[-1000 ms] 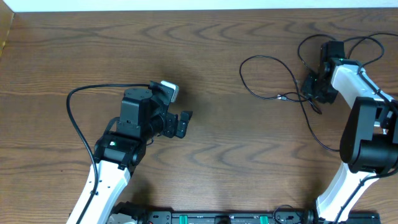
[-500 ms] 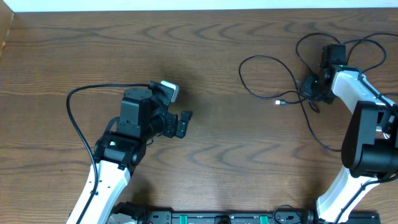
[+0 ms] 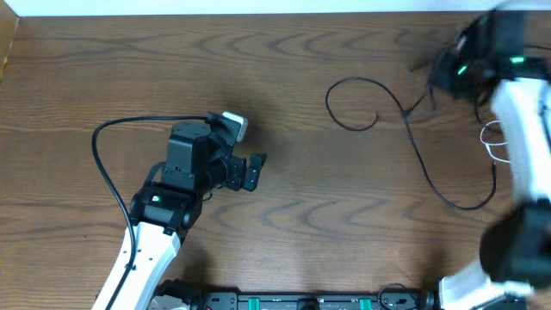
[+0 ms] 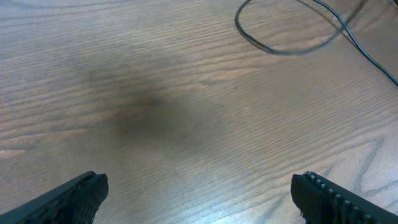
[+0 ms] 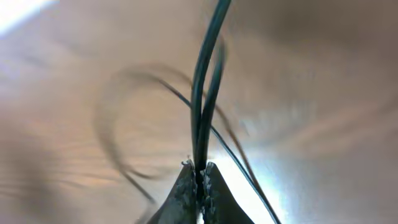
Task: Untangle cables
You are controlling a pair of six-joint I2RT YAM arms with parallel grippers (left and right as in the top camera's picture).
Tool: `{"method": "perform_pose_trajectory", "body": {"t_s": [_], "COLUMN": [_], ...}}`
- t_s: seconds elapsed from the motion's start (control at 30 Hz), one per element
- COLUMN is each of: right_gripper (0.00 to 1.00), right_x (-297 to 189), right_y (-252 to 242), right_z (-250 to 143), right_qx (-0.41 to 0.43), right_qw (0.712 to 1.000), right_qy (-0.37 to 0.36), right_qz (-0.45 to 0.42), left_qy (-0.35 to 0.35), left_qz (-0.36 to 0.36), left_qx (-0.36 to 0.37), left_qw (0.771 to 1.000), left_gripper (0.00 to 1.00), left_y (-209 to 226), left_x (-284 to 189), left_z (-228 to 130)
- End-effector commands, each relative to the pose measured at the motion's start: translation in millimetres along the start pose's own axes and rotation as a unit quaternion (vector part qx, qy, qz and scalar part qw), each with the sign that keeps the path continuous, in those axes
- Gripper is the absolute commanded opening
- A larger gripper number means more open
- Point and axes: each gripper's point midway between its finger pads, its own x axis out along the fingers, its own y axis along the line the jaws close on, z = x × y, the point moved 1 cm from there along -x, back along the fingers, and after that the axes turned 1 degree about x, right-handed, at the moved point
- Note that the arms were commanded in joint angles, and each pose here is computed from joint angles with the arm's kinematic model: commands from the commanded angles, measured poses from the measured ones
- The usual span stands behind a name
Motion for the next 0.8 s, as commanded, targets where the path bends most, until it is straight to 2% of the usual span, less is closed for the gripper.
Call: {"method": "perform_pose_trajectory", "body": {"t_s": [0.0,0.1,0.23,0.37,0.53,0.77], "right_gripper": [0.01,0.01,0.01,0.01,0.01,0.01], "right_x": [-99.7,-152.4,-223.9,-270.9,-298.7,-287.8], "right_y": [39.0,32.9,12.8,-8.0,-41.8,-76.7], "right_z": [48.3,73.1,100.3,108.0,106.0,97.9], "right_qx": [-0.055,-0.054,-0.047,-0.028,0.012,0.026], "right_qw": [0.989,0.974,0.930,0.888,0.855,0.859], "right_qy": [-0.132,-0.219,-0.336,-0.400,-0.421,-0.376], "right_qz": [0.023,-0.035,-0.140,-0.224,-0.304,-0.346], "left_qy": [0.003,0.003,0.003,0.004,0.004,0.004], "left_qz": [-0.005,-0.005,-0.005,-0.005,-0.005,-0.005], "left_qx": [0.004,0.004,0.004,0.004,0.004,0.004], "left_qw": [1.000,1.000,1.000,1.000,1.000,1.000], "left_gripper": [0.99,0.99,0.99,0.99,0.99,0.99], "left_y": [-0.6,-0.6,-0.6,-0.6,-0.6,-0.6], "left_x": [1.2,1.2,1.2,1.2,1.2,1.2], "left_z": [-1.4,-1.4,-1.4,-1.5,-1.6,-1.6]}}
